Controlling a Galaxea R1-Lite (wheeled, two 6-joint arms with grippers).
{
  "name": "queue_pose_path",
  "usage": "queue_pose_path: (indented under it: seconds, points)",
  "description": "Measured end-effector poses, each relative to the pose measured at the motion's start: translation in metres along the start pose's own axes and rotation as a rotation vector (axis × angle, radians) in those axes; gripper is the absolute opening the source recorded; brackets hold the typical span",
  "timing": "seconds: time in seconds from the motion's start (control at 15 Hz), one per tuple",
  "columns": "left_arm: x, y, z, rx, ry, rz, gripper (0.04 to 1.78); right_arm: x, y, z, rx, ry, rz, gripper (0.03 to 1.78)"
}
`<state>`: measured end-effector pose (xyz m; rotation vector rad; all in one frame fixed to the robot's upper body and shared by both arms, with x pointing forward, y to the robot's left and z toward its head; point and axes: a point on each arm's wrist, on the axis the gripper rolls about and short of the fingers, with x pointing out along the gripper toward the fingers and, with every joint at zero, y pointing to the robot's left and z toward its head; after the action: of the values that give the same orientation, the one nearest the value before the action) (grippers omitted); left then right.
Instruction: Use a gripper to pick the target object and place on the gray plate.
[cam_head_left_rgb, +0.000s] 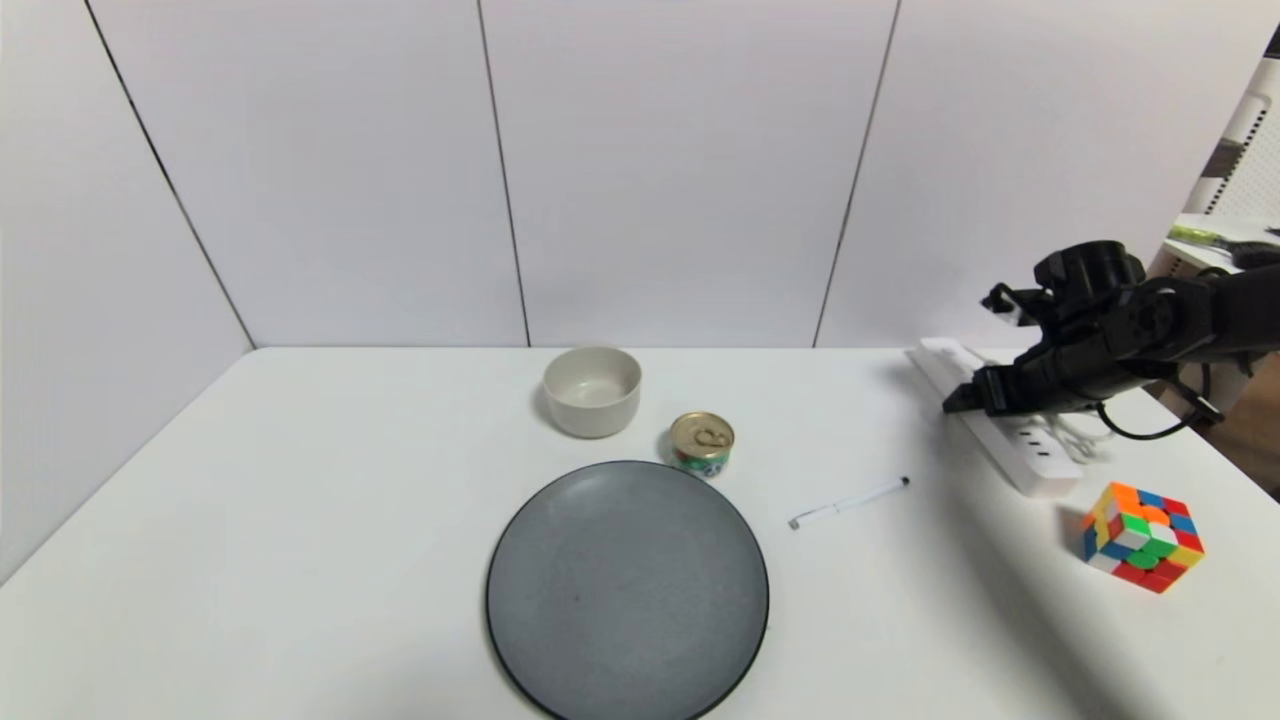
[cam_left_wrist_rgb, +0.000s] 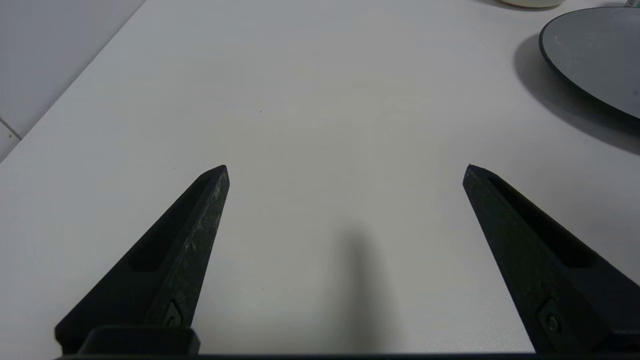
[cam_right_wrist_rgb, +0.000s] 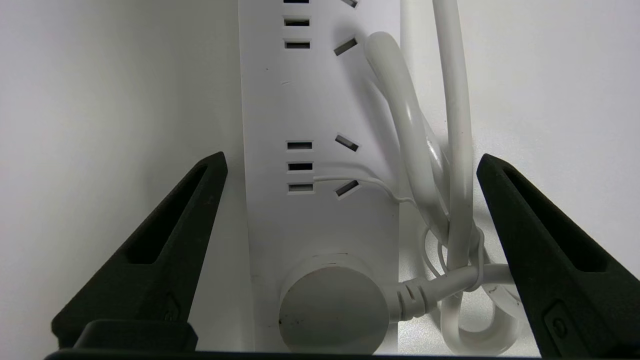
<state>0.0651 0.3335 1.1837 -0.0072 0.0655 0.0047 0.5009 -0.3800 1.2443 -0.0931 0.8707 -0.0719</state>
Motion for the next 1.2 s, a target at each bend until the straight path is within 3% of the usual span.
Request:
queue_pose_path:
  seconds: [0.13,0.33,0.53,0.8,1.2]
  points:
    - [0.0,0.0,0.0,0.0,0.0,0.0,1.69,0.0,0.0,0.0,0.001,-0.002,0.002,1.71]
    - [0.0,0.0,0.0,0.0,-0.001,0.0,1.69,0.0,0.0,0.0,0.001,-0.001,0.005,1.24]
    - [0.0,0.0,0.0,0.0,-0.001,0.0,1.69,0.0,0.0,0.0,-0.003,0.0,0.007,1.02]
    - [0.0,0.0,0.0,0.0,-0.001,0.0,1.69,-0.001,0.0,0.0,-0.003,-0.002,0.008,0.86]
    - [0.0,0.0,0.0,0.0,0.0,0.0,1.69,-0.019,0.004,0.011,0.015,-0.061,0.057,0.83]
